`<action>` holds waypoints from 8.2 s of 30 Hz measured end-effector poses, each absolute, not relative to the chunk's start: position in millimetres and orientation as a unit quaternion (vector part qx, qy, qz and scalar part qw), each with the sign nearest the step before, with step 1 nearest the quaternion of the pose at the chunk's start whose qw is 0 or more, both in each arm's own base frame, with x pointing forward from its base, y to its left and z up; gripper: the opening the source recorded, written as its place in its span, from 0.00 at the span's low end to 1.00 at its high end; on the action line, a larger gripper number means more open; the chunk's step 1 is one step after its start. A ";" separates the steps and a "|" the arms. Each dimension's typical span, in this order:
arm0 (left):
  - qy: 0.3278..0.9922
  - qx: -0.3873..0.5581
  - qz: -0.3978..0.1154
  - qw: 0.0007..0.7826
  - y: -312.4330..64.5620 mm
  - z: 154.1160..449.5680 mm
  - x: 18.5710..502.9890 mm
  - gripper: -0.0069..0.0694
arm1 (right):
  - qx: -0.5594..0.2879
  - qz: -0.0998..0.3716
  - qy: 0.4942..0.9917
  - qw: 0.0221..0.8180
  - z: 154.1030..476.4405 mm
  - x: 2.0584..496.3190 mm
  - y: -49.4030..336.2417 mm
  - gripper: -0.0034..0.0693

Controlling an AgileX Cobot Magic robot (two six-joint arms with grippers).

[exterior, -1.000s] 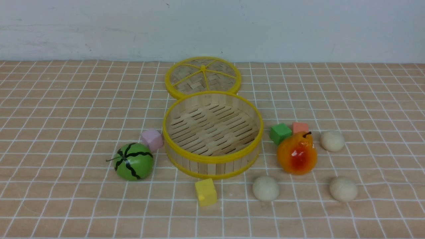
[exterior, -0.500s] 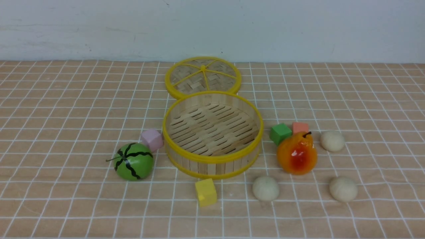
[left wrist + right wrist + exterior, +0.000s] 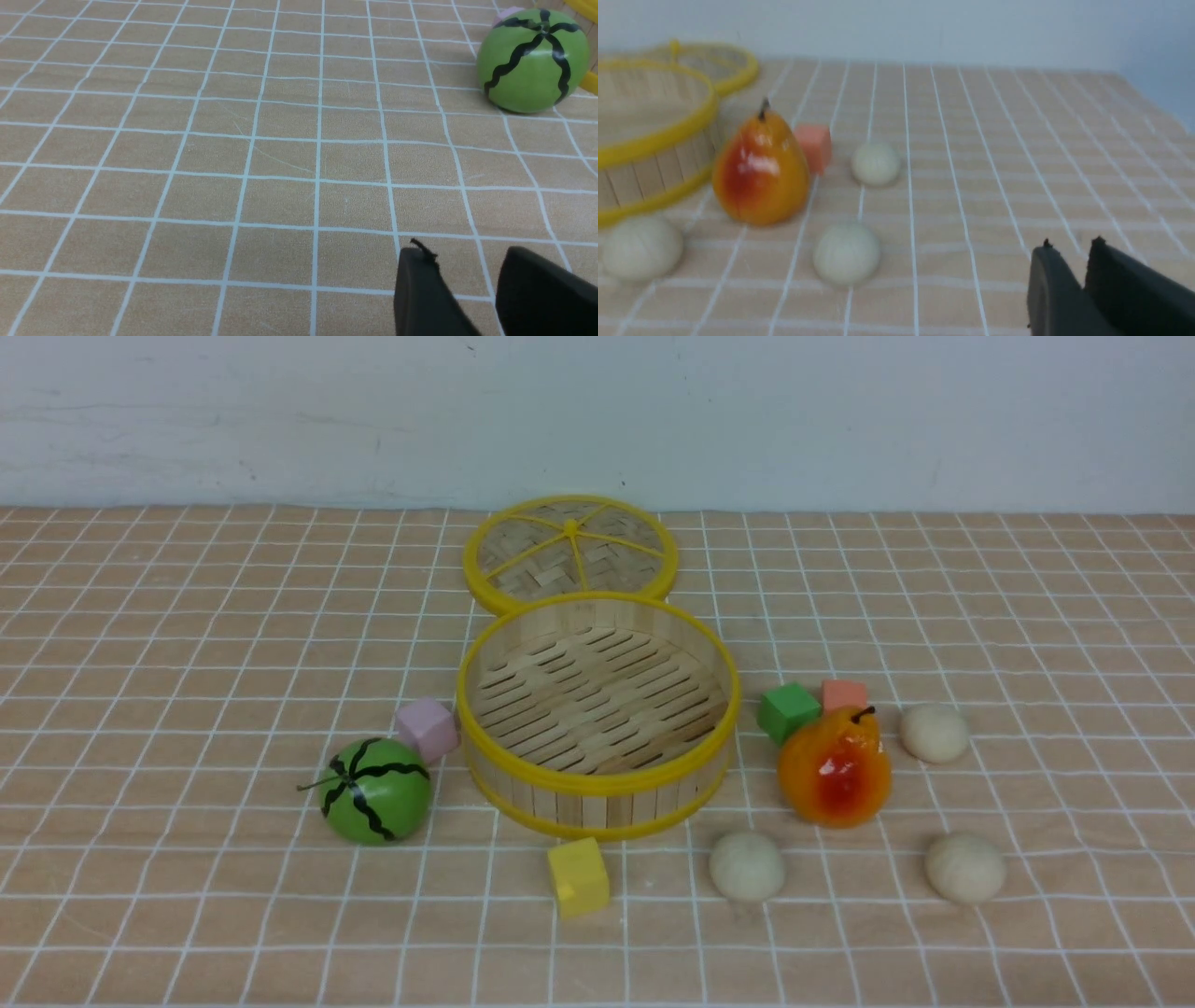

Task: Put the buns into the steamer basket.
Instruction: Use the right arm to grab a steamed stuffed bun, then use the right arm to put the steamed stuffed bun into the steamer, then use the right arm to grab a steamed stuffed bun, then use the right arm to put the steamed stuffed bun into the steamer

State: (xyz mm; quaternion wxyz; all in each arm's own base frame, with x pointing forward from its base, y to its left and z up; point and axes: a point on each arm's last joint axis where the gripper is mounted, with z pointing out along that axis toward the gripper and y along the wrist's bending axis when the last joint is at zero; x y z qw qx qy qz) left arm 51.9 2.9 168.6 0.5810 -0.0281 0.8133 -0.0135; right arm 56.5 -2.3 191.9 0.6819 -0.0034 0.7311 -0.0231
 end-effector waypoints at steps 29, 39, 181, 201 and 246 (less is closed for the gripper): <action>0.813 -0.028 -0.013 0.581 2.9 168.6 51.9 0.40 | 0.087 0.081 0.720 0.684 383.9 75.5 -0.1 0.26; 0.813 -0.028 -0.013 0.581 2.9 168.6 51.9 0.40 | 0.047 0.072 0.884 0.459 320.4 175.7 11.6 0.28; 0.813 -0.028 -0.013 0.581 2.9 168.6 51.9 0.40 | -0.219 0.112 0.950 0.193 237.7 333.3 173.5 0.38; 0.813 -0.028 -0.013 0.581 2.9 168.6 51.9 0.40 | -0.201 0.114 0.962 0.144 182.2 348.4 182.8 0.23; 0.813 -0.028 -0.013 0.581 2.9 168.6 51.9 0.40 | -0.178 0.300 0.895 0.277 205.6 419.7 262.5 0.06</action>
